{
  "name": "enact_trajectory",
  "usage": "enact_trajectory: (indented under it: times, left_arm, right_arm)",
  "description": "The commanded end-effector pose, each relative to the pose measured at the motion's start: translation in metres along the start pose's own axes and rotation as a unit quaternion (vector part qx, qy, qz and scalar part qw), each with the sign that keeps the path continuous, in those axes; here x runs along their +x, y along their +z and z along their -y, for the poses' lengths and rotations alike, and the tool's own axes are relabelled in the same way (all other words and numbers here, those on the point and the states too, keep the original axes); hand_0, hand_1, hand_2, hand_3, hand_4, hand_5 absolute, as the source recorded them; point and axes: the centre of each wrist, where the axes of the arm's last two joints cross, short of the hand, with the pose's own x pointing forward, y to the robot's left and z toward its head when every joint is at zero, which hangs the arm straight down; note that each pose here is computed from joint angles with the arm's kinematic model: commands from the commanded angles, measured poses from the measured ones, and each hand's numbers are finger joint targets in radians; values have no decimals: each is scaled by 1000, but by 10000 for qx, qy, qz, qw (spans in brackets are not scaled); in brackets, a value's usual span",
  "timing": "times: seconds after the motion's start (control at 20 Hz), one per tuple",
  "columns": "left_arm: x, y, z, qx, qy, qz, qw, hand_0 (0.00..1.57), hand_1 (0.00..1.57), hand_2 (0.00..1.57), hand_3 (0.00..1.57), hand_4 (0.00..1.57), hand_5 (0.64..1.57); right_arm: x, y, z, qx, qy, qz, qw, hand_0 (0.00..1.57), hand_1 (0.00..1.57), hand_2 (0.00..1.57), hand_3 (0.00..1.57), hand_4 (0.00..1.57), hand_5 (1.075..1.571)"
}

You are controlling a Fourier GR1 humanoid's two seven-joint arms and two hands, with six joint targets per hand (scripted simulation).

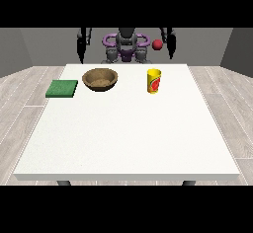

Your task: Pick the cup and pour the ball into the bowl, then pick the bowl and place it on the pad

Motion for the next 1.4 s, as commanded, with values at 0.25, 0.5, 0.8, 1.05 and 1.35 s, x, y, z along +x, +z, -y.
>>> enact_trajectory:
  times: [0.25, 0.5, 0.8, 1.05, 1.35]
  left_arm:
    - [28, 1, -16, 71, -254, -53, 9996, 0, 0, 0, 0, 0, 1535]
    - [65, 13, 64, -201, 918, -790, 9924, 0, 0, 0, 0, 0, 1532]
    - [84, 24, 50, 95, 837, -23, 9964, 0, 0, 0, 0, 0, 1527]
    - [72, 3, 44, 62, 675, 729, 9950, 0, 0, 0, 0, 0, 1519]
    - [94, -42, 17, 191, 322, 1539, 9874, 0, 0, 0, 0, 0, 1493]
  right_arm:
    - [38, -4, 11, -9, 130, 252, 9996, 0, 0, 0, 0, 616, 1559]
    - [40, 9, 46, -316, -435, -175, 9984, 0, 0, 0, 0, 592, 1562]
    - [64, 23, 49, -245, -631, 383, 9970, 0, 0, 0, 0, 517, 1563]
    - [58, 4, 39, -200, -586, 858, 9944, 0, 0, 0, 0, 374, 1563]
    - [71, -22, 38, -141, -467, 1628, 9854, 0, 0, 0, 0, 275, 1569]
